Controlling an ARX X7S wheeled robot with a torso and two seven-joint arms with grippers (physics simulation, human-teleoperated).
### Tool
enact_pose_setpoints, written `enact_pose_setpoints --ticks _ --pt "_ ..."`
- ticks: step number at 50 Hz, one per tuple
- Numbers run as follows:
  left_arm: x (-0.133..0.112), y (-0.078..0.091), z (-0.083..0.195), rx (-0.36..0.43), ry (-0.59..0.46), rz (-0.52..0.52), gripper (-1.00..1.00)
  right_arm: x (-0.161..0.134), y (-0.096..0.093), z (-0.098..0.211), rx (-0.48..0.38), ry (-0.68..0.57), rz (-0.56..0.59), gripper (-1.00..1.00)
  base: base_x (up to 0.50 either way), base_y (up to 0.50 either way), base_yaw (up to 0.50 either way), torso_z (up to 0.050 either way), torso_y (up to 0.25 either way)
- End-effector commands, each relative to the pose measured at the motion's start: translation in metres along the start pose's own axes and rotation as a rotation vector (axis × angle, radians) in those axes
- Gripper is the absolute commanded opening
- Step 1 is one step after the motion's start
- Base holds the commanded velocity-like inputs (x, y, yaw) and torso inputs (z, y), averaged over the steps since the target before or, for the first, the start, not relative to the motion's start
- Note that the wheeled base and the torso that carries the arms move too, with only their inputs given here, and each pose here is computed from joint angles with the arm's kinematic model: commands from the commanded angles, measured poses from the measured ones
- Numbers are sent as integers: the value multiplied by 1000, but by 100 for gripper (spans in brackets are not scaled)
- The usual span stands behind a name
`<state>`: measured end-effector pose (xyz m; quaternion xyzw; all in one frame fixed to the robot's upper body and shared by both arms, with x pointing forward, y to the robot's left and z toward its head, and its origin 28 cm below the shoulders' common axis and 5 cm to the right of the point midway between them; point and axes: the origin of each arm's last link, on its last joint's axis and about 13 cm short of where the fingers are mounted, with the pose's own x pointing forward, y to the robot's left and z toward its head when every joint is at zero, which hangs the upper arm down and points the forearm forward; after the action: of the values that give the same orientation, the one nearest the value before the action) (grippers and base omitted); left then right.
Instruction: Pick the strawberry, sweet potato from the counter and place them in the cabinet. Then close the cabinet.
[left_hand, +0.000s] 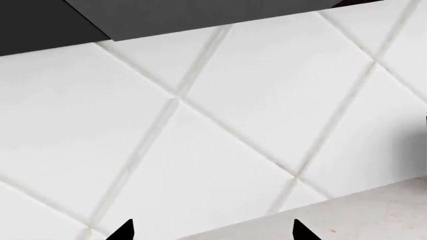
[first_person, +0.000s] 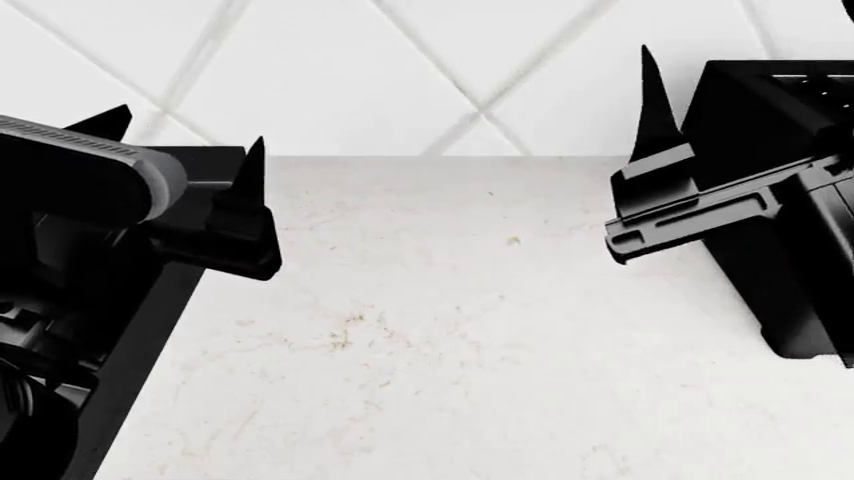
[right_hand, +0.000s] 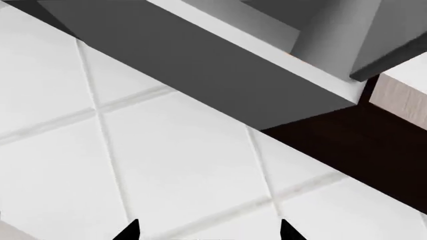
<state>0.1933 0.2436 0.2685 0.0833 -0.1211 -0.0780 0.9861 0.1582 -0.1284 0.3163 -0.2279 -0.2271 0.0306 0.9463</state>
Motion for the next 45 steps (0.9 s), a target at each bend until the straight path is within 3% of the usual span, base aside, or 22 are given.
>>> enact_pose_setpoints --ticks 1,10,21,37,45 --pt "0 0 1 -1 -2 3 100 -10 -3 -2 -10 0 -117 100 0 0 0 0 0" --pt "1 1 1 0 -4 7 100 -15 -5 -7 18 -2 -182 100 0 0 0 0 0" --pt "1 1 1 -1 -7 10 100 -17 -12 -8 112 -30 -248 100 0 0 0 0 0" --pt "1 1 1 -4 -9 11 100 -18 -34 10 355 -188 -316 100 0 0 0 0 0" --pt "1 1 2 -2 -11 10 100 -22 -43 12 413 -216 -342 100 0 0 0 0 0"
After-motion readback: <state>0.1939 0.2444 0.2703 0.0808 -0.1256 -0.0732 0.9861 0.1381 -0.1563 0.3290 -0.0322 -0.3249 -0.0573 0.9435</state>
